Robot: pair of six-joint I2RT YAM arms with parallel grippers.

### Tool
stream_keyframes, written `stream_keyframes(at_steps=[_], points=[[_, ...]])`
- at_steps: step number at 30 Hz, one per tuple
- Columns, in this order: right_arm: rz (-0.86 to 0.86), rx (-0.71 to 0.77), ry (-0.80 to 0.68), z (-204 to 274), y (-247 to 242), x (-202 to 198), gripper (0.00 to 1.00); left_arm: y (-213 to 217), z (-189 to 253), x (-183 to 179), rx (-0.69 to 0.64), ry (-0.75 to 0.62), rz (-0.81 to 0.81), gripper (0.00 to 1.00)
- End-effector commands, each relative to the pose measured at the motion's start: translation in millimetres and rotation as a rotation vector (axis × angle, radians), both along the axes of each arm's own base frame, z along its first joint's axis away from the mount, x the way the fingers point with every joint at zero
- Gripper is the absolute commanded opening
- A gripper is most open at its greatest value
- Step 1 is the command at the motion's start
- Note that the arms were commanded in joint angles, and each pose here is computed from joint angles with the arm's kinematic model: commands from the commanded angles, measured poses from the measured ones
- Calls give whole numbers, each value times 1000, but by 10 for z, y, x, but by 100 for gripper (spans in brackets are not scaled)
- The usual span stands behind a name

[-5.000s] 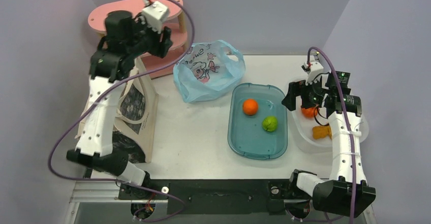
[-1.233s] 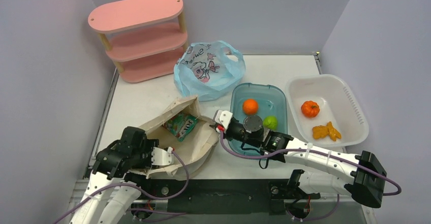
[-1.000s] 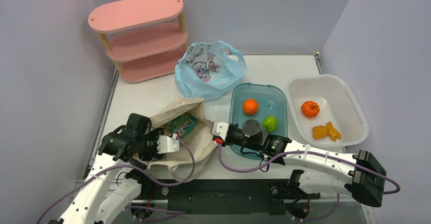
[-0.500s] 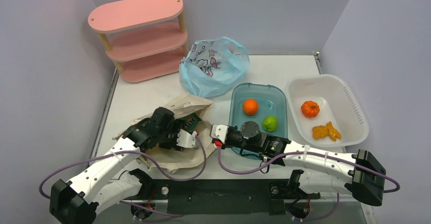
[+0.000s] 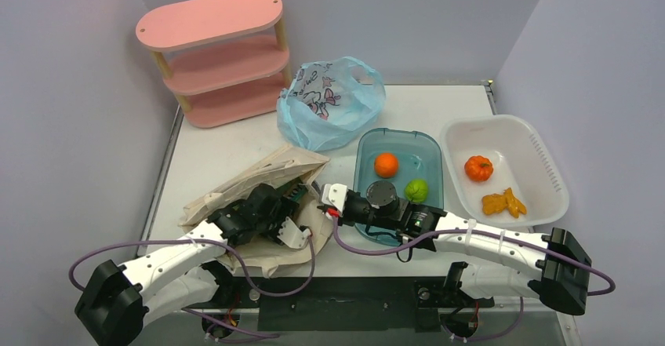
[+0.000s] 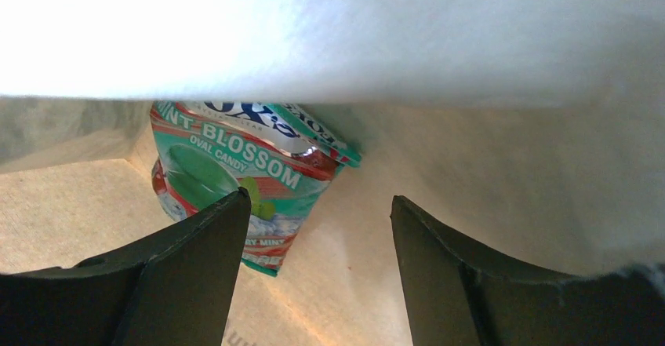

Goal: Untie the knot of the grocery bags and take out the mixed food

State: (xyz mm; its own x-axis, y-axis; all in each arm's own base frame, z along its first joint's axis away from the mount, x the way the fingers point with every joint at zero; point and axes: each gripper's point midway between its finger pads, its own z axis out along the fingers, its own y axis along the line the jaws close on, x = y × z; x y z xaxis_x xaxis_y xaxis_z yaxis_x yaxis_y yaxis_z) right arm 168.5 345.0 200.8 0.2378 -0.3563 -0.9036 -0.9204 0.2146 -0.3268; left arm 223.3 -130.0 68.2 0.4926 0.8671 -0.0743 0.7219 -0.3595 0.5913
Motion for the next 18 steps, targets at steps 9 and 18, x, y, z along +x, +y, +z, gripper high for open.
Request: stream_keyframes(at_steps=[9, 18], points=[[93, 85, 0, 410, 160, -119, 0, 37, -315, 192, 33, -5, 16, 65], [120, 65, -5, 413, 156, -155, 0, 203, -466, 346, 54, 21, 93, 23]])
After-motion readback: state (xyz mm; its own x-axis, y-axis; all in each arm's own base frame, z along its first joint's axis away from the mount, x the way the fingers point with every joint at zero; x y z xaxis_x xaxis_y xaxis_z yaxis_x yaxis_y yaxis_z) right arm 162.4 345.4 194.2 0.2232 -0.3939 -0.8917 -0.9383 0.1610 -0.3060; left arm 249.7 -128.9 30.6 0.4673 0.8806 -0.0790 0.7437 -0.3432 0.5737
